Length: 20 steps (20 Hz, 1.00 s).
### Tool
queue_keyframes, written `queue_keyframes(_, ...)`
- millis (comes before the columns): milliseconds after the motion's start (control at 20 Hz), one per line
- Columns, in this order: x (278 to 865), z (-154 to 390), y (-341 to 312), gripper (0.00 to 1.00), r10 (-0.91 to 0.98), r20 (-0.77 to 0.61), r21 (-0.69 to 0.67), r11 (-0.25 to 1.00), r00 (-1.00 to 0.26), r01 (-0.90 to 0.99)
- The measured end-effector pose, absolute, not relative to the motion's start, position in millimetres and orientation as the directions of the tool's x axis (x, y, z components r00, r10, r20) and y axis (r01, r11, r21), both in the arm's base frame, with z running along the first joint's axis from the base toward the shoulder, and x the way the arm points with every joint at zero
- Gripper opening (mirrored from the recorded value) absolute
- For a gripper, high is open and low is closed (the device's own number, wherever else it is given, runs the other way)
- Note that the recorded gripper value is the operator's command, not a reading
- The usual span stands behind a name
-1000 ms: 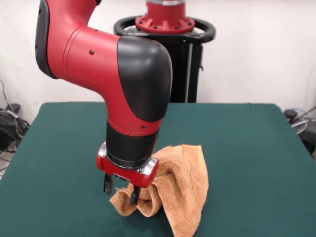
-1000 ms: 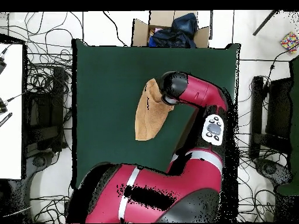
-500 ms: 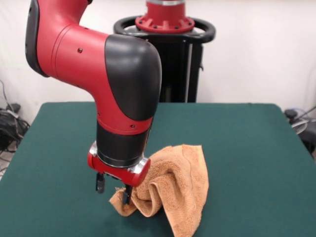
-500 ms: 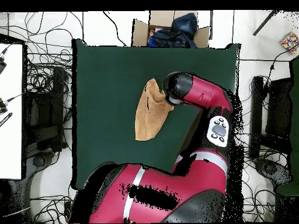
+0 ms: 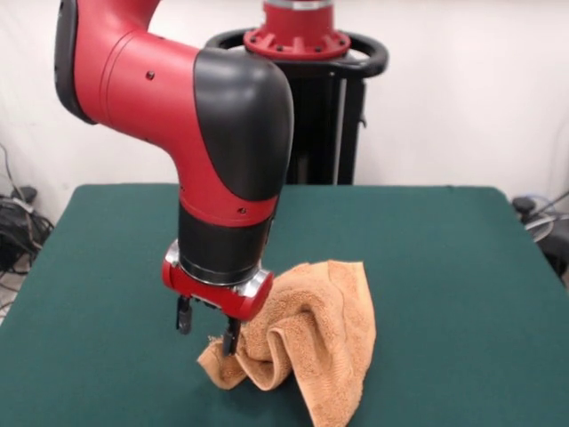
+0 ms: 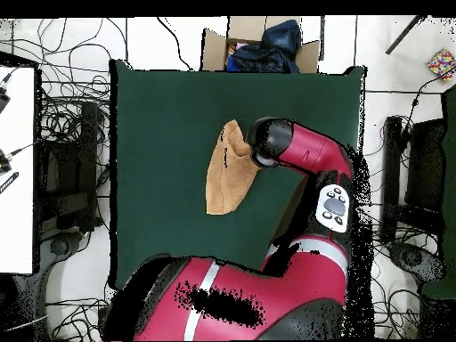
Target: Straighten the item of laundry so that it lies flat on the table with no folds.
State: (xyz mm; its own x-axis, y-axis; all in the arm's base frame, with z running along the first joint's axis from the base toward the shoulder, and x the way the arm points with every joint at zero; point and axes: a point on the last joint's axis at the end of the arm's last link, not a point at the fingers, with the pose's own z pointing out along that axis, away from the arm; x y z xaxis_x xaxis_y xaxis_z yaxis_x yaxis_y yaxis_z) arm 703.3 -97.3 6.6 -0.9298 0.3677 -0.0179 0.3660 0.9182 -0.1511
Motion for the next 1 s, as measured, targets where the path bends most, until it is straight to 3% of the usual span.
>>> queue_keyframes(1000, 680, -5, -90, 1.0, 0.394, -0.05, -0.142, 0.907, -0.918, 0.397)
